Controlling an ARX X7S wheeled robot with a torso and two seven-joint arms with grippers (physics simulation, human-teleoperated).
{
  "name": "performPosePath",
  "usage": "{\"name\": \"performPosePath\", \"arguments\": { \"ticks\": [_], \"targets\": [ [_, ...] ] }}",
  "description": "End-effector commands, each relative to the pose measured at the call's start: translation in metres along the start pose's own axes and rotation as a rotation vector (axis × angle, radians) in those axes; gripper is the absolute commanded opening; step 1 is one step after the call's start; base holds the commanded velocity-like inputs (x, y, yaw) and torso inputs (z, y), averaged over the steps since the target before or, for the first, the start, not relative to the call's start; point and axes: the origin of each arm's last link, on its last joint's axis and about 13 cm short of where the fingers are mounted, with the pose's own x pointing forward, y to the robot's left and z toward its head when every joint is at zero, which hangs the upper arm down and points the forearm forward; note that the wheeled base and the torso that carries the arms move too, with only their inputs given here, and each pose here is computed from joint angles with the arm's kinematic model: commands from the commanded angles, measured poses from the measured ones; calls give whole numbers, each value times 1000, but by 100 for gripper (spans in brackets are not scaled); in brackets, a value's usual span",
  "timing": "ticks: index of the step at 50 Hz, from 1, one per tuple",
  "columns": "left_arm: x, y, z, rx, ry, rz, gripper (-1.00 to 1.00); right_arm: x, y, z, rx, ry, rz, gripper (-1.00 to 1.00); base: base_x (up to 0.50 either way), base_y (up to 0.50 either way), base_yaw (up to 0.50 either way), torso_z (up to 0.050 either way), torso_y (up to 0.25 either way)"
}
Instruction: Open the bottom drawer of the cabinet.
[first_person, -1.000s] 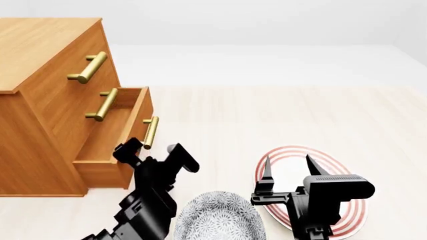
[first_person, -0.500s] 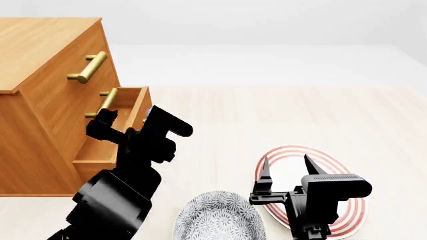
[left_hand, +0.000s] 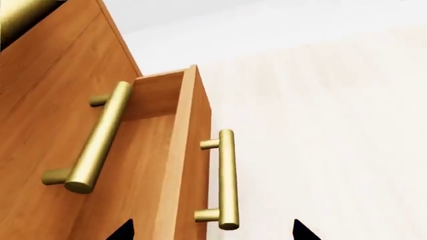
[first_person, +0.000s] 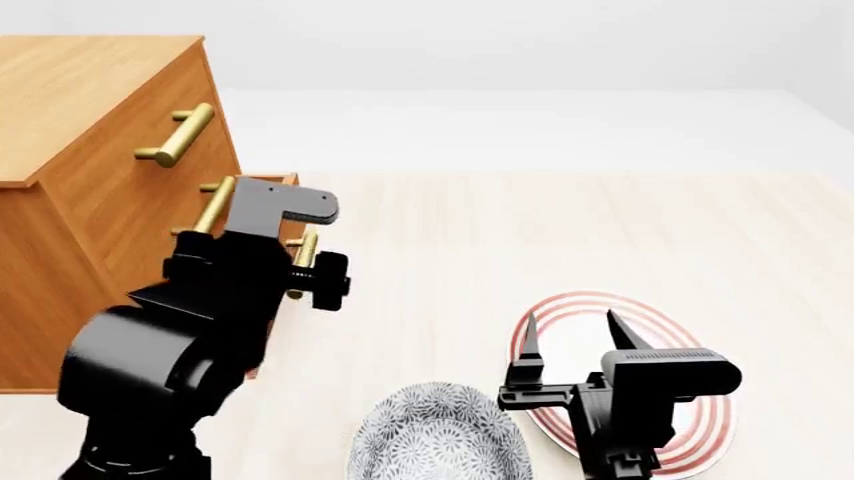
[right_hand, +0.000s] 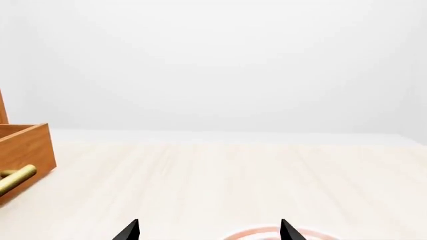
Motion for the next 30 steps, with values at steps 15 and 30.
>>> {"name": "performPosePath", "arguments": {
  "ticks": [15,30],
  "targets": [
    [24,18,5,-130,130,44,100,0,0,1,-3,3,1,100,0,0,0,0,0],
    [63,30,-12,-153,286,2,100,1,1,0,-5,5,1,100,0,0,0,0,0]
  ]
}}
